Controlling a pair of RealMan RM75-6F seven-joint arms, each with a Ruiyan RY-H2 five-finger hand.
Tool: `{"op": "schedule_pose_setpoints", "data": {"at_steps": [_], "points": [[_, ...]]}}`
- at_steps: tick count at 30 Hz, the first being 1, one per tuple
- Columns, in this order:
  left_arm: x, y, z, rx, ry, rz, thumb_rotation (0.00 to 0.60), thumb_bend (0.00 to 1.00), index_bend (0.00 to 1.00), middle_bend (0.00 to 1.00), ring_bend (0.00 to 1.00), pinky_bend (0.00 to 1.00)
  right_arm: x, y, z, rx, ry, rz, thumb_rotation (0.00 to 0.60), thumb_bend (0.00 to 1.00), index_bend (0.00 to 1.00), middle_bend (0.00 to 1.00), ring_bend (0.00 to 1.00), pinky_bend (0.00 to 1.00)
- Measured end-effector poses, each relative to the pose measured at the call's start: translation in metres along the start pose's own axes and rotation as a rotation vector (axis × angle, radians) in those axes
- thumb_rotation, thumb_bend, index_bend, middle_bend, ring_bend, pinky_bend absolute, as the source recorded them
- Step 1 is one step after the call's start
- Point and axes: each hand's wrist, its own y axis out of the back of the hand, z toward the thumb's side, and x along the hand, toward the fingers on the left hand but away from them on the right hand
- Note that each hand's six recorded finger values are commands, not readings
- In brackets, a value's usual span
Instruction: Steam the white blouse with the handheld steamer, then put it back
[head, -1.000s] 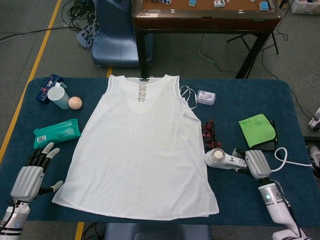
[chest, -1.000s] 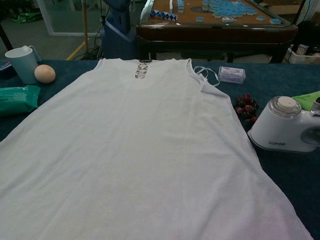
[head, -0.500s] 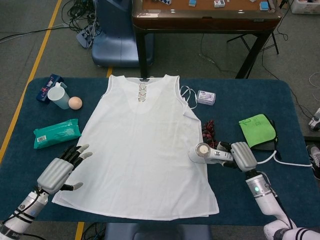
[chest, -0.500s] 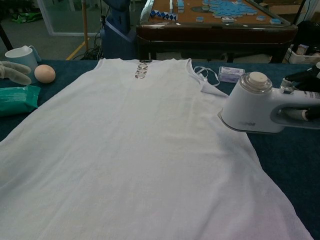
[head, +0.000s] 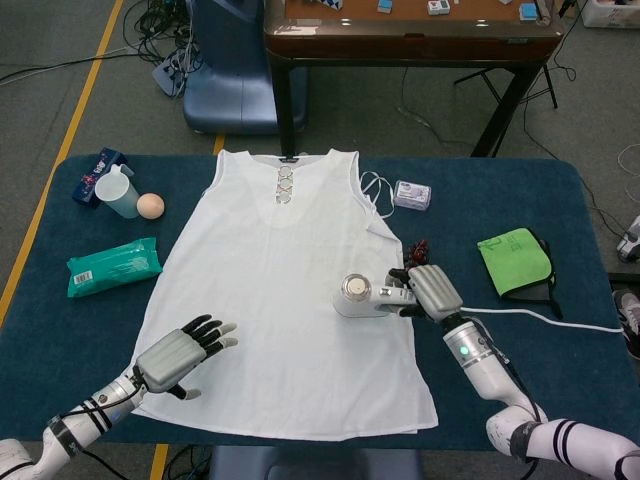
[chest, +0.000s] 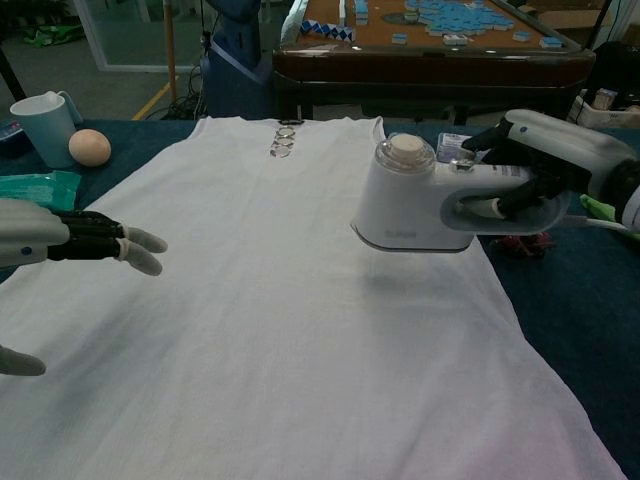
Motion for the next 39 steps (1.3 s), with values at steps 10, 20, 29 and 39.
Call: {"op": "schedule_pose_setpoints", "data": {"at_steps": [10,20,29,39], "points": [[0.03,-0.019,0.012,0.023,-0.028,-0.086,0.201,0.14,0.05,0.0,0.0,0.0,-0.031,-0.029,0.038,0.031,0.078,0.072,0.6,0.5,0.81,0.82,0.82,0.79],[0.048,-0.036,0.018,0.045,-0.028,-0.124,0.066,0.13,0.05,0.0,0.0,0.0,-0.036,-0.052,0.048,0.08,0.115,0.11,0.6,0.5,0.81,0.82,0.82,0.79],[0.053,-0.045,0.022,0.06,-0.026,-0.129,0.052,0.13,0.05,0.0,0.0,0.0,-0.039,-0.063,0.046,0.093,0.118,0.123,0.6,0.5,0.81,0.82,0.82,0.79],[0.052,-0.048,0.02,0.068,-0.015,-0.133,0.053,0.13,0.06,0.0,0.0,0.0,-0.05,-0.078,0.048,0.119,0.126,0.126,0.6,0.5,0.81,0.82,0.82,0.79]]}}
